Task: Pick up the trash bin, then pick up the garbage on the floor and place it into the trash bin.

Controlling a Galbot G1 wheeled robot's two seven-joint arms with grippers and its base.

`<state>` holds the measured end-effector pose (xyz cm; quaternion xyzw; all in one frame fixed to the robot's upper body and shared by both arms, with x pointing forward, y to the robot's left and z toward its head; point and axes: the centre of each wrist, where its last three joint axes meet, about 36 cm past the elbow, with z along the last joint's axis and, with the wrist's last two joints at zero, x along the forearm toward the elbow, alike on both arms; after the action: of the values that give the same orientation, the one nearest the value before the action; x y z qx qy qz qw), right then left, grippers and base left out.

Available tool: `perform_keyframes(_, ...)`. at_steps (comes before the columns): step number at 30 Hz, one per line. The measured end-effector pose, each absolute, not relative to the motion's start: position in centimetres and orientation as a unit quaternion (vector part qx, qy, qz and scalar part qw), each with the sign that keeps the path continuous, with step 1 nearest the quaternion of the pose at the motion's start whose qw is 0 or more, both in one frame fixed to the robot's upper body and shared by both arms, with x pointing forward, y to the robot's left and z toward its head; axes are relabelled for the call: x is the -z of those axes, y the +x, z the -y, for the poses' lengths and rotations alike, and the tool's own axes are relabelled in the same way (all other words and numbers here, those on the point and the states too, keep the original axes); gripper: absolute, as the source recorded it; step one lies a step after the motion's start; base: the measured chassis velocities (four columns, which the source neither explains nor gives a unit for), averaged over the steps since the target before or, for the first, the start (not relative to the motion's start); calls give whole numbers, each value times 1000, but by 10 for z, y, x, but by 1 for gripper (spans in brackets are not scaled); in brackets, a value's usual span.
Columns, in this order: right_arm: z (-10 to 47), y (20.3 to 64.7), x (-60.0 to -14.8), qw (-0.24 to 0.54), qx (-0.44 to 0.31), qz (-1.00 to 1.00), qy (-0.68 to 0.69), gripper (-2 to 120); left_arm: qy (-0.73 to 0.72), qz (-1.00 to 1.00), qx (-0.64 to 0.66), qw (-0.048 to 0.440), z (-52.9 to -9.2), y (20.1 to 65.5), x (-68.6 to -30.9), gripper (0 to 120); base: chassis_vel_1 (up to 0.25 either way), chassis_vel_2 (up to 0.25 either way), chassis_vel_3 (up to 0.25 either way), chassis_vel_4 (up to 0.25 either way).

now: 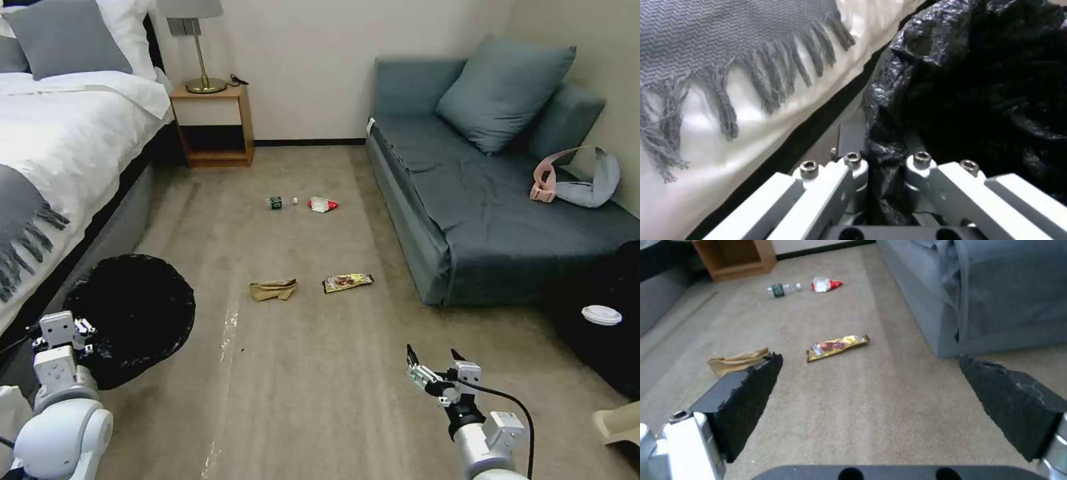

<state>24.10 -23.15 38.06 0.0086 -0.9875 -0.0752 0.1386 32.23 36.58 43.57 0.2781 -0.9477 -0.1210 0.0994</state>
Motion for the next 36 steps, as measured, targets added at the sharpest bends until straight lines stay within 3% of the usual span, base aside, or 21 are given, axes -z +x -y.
perform_keyframes(24,231,242,-367,139,66,988,18,100,276,949,119,96,-363,322,-432,4,0,0,0,0)
perform_keyframes(36,229,242,-362,142,60,988,21,100,278,948,120,96,-366,323,-428,4,-75,65,67,-80)
